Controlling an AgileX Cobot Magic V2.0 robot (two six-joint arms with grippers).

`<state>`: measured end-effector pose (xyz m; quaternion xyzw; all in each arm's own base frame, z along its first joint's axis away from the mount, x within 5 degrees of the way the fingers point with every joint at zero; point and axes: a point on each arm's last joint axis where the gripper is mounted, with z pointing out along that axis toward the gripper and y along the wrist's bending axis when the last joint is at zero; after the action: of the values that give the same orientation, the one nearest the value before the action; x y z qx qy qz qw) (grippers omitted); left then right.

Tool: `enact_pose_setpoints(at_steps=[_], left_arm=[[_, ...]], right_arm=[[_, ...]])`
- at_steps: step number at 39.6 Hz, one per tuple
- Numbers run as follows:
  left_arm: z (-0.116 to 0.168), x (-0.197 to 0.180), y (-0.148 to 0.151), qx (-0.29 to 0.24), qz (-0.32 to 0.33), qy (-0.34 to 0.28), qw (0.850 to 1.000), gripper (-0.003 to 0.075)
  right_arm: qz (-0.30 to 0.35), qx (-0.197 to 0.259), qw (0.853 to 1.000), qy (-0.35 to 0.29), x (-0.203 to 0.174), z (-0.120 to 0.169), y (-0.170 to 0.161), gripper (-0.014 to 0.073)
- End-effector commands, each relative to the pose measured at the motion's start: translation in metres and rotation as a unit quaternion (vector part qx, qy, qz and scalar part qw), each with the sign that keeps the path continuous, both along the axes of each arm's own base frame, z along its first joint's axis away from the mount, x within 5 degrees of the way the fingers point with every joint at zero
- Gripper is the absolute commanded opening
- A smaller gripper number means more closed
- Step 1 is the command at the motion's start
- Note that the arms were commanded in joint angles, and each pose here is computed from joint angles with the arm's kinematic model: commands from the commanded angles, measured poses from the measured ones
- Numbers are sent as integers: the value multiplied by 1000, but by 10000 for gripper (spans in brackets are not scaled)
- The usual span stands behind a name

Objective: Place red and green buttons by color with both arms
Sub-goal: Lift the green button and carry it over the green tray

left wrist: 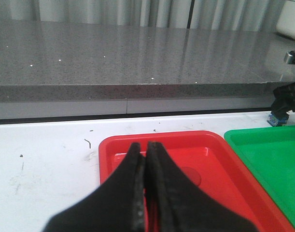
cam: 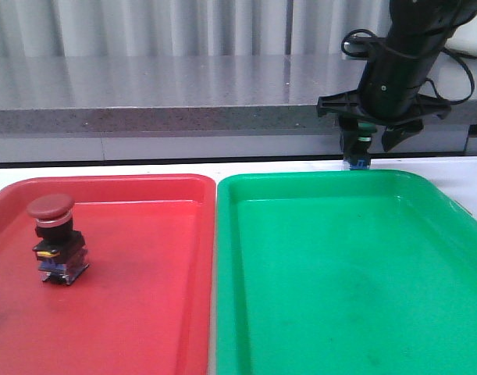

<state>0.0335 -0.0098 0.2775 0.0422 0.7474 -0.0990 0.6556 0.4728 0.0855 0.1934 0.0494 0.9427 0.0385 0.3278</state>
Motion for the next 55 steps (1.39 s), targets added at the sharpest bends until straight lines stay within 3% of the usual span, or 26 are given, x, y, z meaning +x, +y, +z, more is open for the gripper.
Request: enact_pose_setpoints(at_steps=[1, 5, 10, 23, 32, 37, 45, 55], left_arm=[[14, 0, 0, -20, 3, -44, 999, -20], [14, 0, 0, -20, 3, -44, 999, -20], [14, 0, 0, -20, 3, -44, 999, -20], [14, 0, 0, -20, 3, -44, 999, -20], [14, 0, 0, -20, 3, -44, 999, -20], [14, 0, 0, -20, 3, -44, 999, -20], [14, 0, 0, -20, 3, -44, 999, -20], [14, 0, 0, -20, 3, -44, 999, -20]], right_arm=[[4, 5, 998, -70, 2, 45, -2, 233], [5, 4, 997, -71, 2, 46, -2, 111], [5, 6, 997, -82, -2, 58, -1, 49], [28, -13, 989, -147, -41, 134, -1, 41], [75, -14, 982, -170, -105, 152, 15, 41], [110, -6, 979, -173, -142, 142, 25, 41], [171, 1, 974, -148, -194, 100, 39, 41], [206, -8, 973, -100, -211, 43, 45, 42]])
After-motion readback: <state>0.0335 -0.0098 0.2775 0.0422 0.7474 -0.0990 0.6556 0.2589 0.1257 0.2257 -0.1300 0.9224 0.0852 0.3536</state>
